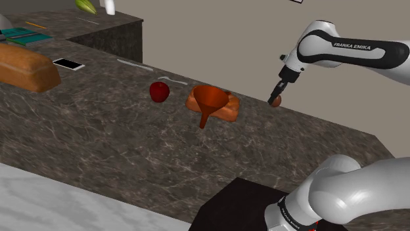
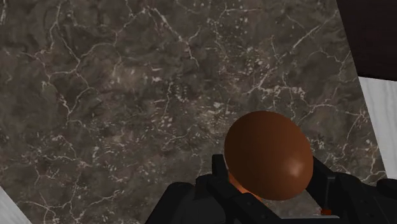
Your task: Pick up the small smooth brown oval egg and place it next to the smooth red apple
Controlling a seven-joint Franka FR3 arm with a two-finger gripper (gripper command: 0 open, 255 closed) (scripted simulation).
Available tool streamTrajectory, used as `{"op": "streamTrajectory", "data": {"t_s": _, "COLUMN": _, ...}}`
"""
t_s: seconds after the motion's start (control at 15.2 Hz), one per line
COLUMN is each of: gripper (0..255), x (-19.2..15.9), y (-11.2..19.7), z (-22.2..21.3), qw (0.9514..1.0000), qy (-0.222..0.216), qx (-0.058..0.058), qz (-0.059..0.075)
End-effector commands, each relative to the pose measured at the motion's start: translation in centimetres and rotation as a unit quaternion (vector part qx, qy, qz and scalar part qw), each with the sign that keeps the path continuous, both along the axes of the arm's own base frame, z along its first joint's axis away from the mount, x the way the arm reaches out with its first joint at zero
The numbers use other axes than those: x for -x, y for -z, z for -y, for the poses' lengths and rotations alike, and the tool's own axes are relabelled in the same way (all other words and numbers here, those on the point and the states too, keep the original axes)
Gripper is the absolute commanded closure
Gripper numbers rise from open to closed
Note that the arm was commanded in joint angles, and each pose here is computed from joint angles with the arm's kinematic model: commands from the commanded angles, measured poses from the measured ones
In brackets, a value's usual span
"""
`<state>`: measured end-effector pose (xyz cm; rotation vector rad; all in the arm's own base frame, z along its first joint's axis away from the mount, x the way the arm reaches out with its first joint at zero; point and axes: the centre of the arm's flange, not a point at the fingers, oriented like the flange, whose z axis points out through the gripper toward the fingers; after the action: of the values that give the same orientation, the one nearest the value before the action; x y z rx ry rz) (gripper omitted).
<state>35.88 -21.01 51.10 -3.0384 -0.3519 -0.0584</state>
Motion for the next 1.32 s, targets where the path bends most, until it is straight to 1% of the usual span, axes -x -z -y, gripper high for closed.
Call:
{"op": "streamTrajectory", "data": {"t_s": 0.0, "gripper": 255, "x": -1.5, "y": -0.2, "z": -1.9, "qw": 1.0, "qy": 0.0, "qx": 0.0, "qz": 0.0}}
{"op": "streamTrajectory", "data": {"t_s": 1.25, "gripper": 255, "x": -17.6, "y": -0.2, "z": -21.1, "qw": 1.0, "qy": 0.0, "qx": 0.0, "qz": 0.0}}
